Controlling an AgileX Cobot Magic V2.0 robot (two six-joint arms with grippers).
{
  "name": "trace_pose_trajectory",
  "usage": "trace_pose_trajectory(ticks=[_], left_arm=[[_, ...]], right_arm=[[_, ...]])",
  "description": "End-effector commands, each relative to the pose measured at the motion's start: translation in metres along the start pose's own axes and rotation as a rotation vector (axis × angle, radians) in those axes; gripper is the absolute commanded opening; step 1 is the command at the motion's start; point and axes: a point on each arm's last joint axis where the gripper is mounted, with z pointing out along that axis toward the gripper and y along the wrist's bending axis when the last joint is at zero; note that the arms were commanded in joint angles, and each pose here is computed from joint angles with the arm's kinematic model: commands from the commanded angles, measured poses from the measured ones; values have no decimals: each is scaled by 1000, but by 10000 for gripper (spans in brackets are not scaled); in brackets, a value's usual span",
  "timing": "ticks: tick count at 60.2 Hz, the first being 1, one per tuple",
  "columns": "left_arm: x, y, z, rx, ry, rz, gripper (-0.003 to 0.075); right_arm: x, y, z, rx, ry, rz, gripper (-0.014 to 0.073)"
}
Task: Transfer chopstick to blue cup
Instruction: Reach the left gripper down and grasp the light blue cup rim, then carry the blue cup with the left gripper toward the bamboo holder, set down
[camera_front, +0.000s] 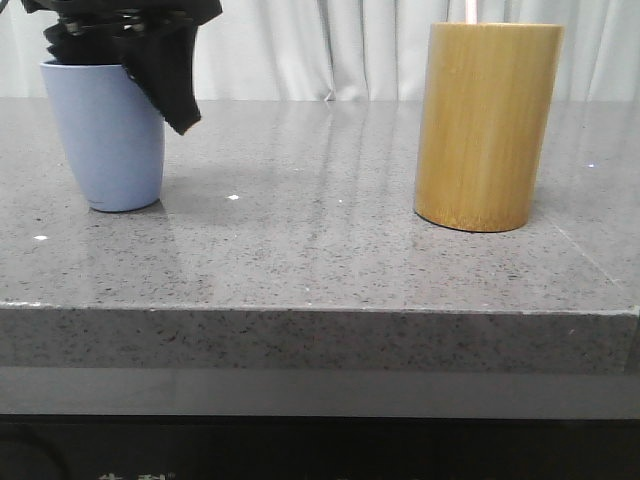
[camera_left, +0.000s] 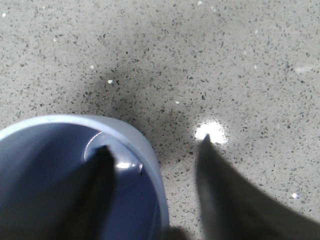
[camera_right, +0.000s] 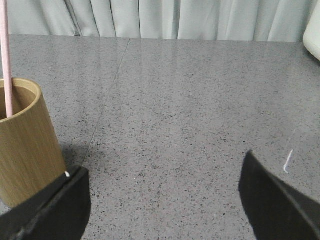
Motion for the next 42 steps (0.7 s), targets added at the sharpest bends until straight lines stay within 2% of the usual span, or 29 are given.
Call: trace_pose_trajectory(ticks=[1, 7, 24, 32, 42], left_arm=[[-7, -2, -27, -2, -111, 8, 143], [-7, -2, -27, -2, -109, 8, -18], [-12, -13, -56, 31, -90, 25, -19], [-21, -33, -74, 82, -124, 63, -19], [-32, -59, -72, 131, -145, 116, -18]], right_arm=[[-17, 0, -2, 3, -96, -7, 615], [-17, 0, -2, 3, -96, -7, 615], [-16, 0, -2, 3, -91, -7, 615], [-15, 0, -1, 3, -88, -7, 615], [-15, 0, -1, 3, -89, -7, 615]])
